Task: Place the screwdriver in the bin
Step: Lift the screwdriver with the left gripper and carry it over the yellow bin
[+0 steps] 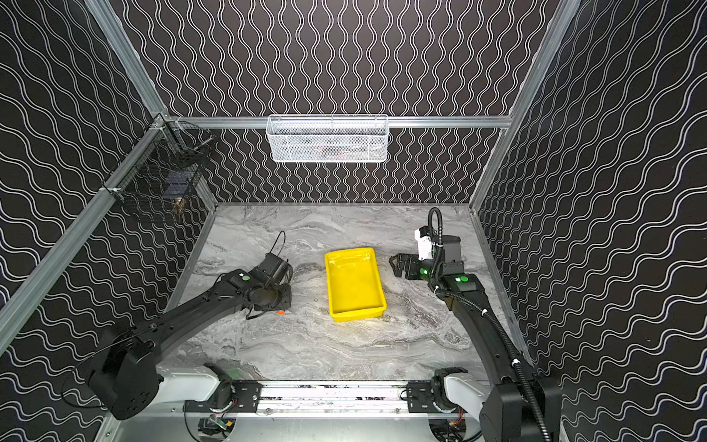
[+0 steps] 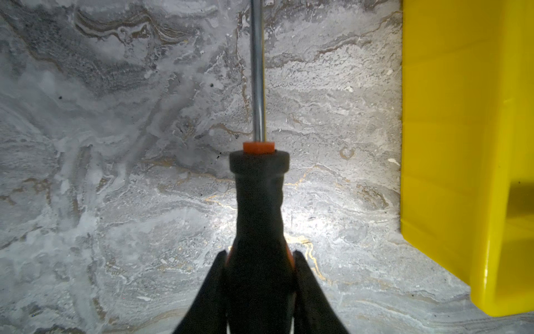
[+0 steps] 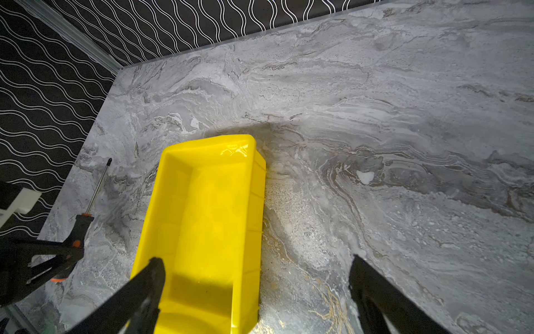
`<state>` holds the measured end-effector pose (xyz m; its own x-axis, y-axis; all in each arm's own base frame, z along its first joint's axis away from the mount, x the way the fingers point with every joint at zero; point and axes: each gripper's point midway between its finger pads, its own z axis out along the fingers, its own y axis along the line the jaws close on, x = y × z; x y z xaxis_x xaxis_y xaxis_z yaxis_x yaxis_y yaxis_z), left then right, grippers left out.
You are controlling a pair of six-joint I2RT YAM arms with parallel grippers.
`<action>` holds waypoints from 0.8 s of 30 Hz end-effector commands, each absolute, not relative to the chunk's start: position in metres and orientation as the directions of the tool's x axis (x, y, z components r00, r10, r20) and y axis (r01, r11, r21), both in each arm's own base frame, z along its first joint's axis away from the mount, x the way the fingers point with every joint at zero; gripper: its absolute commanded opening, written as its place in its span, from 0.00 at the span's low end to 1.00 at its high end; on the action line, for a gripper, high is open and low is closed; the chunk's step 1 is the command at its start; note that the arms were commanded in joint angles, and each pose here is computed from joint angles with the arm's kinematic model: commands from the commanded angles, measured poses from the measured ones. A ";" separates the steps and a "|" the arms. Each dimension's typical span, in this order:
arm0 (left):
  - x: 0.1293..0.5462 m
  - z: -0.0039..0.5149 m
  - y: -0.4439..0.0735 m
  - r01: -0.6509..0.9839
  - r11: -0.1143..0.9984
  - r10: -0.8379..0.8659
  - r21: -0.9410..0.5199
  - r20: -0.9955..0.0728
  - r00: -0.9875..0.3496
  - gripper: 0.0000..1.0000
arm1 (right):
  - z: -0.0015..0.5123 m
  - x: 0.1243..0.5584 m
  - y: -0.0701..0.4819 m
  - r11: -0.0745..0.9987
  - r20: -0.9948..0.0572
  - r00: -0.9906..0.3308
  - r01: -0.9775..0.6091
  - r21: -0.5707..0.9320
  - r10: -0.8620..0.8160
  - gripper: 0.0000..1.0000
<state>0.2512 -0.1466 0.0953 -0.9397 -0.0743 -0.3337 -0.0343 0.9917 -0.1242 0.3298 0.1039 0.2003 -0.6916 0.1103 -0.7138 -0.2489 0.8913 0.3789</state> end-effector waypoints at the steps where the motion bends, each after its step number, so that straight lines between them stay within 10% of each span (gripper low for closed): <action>1: 0.255 0.104 -0.149 -0.042 0.992 -0.083 -0.121 -0.356 -0.931 0.00 | 0.200 0.327 0.104 0.891 -0.715 -0.691 -0.257 0.374 0.101 0.99; 24: 0.296 0.143 -0.268 0.197 0.971 0.115 -0.132 -0.465 -0.878 0.00 | 0.206 0.314 0.102 0.890 -0.725 -0.680 -0.258 0.375 0.108 0.99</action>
